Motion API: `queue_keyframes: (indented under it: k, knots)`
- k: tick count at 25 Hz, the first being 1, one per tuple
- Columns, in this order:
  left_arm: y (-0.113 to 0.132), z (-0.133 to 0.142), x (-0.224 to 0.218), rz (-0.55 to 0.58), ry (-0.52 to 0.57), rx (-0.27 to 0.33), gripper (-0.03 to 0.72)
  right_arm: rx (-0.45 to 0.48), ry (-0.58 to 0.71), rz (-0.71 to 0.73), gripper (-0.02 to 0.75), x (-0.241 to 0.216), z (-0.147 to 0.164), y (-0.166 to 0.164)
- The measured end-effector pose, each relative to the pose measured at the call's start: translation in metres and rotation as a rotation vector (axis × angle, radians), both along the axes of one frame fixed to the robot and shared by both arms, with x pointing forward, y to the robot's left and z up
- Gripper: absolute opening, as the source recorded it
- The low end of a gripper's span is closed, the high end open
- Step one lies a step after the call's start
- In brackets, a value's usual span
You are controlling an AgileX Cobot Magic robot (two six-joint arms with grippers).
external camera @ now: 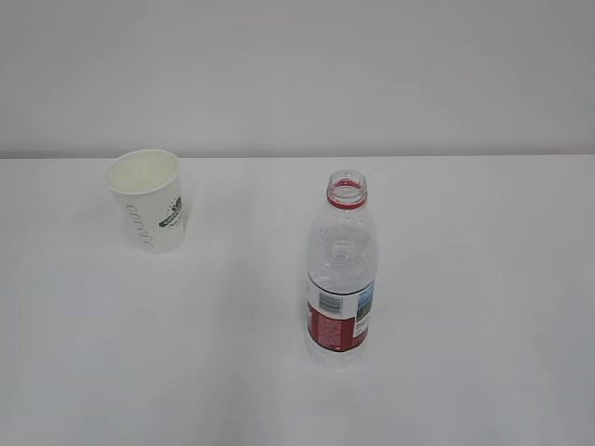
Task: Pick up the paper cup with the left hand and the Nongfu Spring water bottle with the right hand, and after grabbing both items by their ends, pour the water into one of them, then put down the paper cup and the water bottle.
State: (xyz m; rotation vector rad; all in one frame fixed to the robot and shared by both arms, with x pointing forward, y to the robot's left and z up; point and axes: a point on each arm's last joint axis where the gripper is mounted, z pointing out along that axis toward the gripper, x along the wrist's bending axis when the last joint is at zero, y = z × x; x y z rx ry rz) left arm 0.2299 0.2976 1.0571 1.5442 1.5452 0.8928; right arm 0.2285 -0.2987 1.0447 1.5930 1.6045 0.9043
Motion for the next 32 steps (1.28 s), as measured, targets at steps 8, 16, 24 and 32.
queue_keyframes:
  k: [8, 16, 24, 32]
  knots:
    - [0.0, 0.0, 0.0, 0.0, 0.0, 0.0, 0.579, 0.0, 0.0, 0.0, 0.537, 0.0, 0.0, 0.0]
    - [0.0, 0.007, 0.0, 0.002, -0.056, -0.001, 0.579, 0.001, -0.136, 0.0, 0.537, 0.0, 0.018, 0.0]
    - [0.001, 0.027, 0.005, 0.012, -0.271, -0.001, 0.579, 0.002, -0.245, 0.0, 0.536, 0.003, 0.028, 0.0]
    - [0.004, 0.046, 0.014, 0.035, -0.449, 0.033, 0.579, 0.003, -0.383, 0.0, 0.536, 0.015, 0.044, 0.0]
